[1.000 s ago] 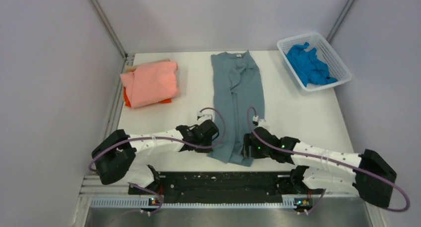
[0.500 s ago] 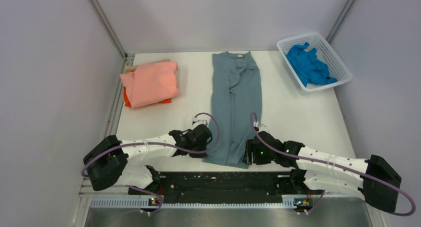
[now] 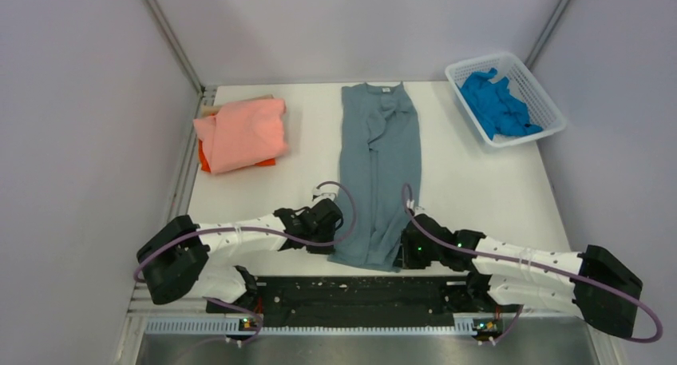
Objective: Fold and stack the t-shirts
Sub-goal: Grab the bottom of the folded rectangular tshirt with both arms, then fold the folded rectangular tshirt in 1/3 of the way
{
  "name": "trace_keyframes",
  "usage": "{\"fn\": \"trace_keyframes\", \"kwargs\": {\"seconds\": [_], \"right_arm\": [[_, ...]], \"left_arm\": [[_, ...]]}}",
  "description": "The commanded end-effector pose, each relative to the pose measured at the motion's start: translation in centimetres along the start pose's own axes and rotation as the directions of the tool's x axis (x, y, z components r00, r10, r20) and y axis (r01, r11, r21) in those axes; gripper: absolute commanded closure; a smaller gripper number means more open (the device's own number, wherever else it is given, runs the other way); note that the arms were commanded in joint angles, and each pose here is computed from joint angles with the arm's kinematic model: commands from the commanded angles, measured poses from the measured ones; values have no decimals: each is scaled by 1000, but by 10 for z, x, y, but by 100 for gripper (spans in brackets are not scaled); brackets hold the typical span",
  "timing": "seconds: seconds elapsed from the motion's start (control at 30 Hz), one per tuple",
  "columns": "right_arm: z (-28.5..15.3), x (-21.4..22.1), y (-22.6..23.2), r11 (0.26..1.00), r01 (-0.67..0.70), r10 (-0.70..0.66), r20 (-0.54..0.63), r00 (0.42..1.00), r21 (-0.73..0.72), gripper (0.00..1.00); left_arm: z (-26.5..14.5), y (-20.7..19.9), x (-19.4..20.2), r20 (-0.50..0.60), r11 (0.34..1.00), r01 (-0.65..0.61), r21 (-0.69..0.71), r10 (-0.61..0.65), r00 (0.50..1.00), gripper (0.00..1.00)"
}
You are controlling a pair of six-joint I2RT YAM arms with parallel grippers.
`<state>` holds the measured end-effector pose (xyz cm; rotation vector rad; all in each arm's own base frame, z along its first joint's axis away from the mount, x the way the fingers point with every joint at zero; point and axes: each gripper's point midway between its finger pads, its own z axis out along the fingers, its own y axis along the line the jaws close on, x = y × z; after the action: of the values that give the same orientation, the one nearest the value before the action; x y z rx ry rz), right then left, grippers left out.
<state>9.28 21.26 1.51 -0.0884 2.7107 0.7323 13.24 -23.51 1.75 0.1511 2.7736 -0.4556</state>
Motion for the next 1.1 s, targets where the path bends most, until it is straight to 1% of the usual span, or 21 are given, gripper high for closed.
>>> {"fn": "trace_keyframes", "kwargs": {"seconds": [0.0, 0.07, 0.13, 0.2, 0.3, 0.4, 0.5, 0.53, 0.63, 0.73, 0.8, 0.87, 0.97, 1.07], "right_arm": [[-16, 18, -25, 995, 3, 3, -60, 998, 97, 87], [-26, 28, -41, 989, -20, 32, -75, 997, 147, 88], [-30, 35, -53, 983, -67, 80, -69, 994, 171, 90], [-32, 40, -54, 984, -101, 111, -65, 992, 149, 90], [-31, 35, -48, 987, -126, 129, -26, 991, 96, 100], [-36, 19, -28, 997, -79, 79, 16, 997, 20, 100], [-46, -1, -11, 1000, 2, -1, 70, 998, -11, 100], [-49, -10, -8, 1000, 21, -20, 104, 994, -8, 100], [-62, -45, -1, 998, 58, -64, 243, 968, 32, 100], [-77, -84, 7, 994, 69, -96, 390, 916, 83, 100], [-85, -108, 17, 992, 79, -115, 462, 880, 96, 100], [-88, -130, 19, 991, 69, -120, 510, 852, 118, 100], [-88, -159, 20, 994, 27, -83, 566, 820, 107, 100], [-90, -183, 30, 998, 29, -54, 623, 781, 51, 100]], "left_arm": [[1, 8, 0, 10, 999, -7, -41, 7, 1000, 100], [2, 14, 1, 13, 998, -4, -67, 4, 1000, 100], [4, 14, 2, 8, 998, 2, -64, -2, 1000, 100], [6, 10, 2, -3, 999, 2, -53, -2, 1000, 100], [6, 3, 0, -14, 999, -10, -38, 10, 1000, 100], [-4, -18, 0, -34, 998, -37, 55, 39, 999, 100], [-22, -33, -8, 28, 990, -79, 114, 76, 997, 100], [-27, -35, -11, 55, 987, -88, 131, 81, 995, 100], [-41, -45, -40, 198, 981, -101, 166, 67, 978, 100], [-47, -58, -75, 306, 976, -103, 192, 40, 951, 100], [-44, -64, -99, 332, 975, -90, 202, 18, 943, 100], [-38, -66, -119, 316, 977, -56, 205, -12, 949, 100], [-31, -68, -154, 338, 981, 4, 193, -70, 939, 100], [-29, -78, -179, 343, 978, -16, 206, -57, 938, 100]]}}
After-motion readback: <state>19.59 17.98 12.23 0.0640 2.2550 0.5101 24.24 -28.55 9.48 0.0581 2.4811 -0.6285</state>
